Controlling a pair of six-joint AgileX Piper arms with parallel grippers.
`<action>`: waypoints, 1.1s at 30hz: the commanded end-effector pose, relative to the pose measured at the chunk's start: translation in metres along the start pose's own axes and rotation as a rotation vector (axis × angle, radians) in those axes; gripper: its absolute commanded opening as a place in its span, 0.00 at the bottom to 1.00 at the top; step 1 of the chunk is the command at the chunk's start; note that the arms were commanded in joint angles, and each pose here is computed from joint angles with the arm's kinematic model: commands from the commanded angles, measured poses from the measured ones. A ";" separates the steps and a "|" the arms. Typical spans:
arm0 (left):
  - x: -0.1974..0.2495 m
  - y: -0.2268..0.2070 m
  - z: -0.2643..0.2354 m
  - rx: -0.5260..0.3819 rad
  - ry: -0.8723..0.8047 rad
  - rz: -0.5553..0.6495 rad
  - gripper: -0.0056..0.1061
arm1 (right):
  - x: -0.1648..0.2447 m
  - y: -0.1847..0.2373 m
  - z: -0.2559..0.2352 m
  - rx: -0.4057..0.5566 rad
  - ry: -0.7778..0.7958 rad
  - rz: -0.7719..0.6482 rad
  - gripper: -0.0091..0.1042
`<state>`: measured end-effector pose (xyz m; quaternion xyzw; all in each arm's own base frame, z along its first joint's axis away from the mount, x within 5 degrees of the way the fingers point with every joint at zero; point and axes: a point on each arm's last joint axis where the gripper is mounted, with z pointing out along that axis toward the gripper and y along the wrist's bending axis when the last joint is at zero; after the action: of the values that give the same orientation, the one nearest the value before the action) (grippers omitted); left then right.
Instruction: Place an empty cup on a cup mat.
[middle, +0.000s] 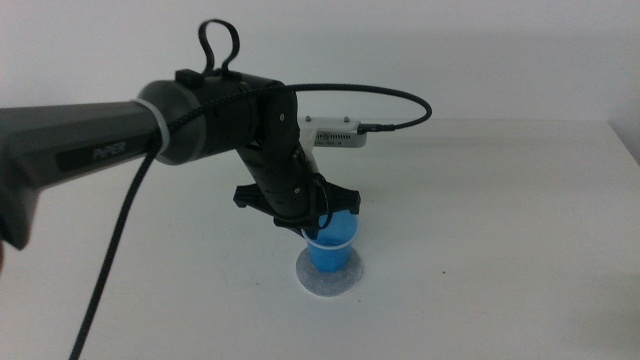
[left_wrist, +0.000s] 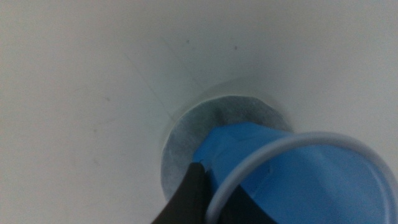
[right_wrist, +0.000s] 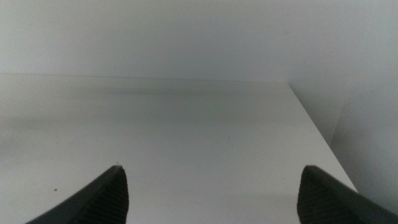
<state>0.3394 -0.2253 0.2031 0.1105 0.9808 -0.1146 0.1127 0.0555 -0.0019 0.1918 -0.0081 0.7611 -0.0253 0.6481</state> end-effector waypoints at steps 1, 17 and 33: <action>0.001 -0.002 0.006 0.014 0.006 -0.019 0.03 | 0.000 0.000 0.000 -0.001 -0.008 -0.010 0.90; 0.002 0.017 -0.051 0.028 0.054 0.054 0.89 | 0.000 0.000 0.000 -0.001 -0.008 -0.010 0.90; 0.160 0.091 -0.255 -0.224 -0.412 -0.001 0.89 | 0.000 0.000 0.000 -0.001 -0.008 -0.010 0.90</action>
<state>0.1779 -0.0552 0.3847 0.0838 0.9492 -0.0307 0.3019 0.0555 -0.0019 0.1918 -0.0081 0.7611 -0.0253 0.6481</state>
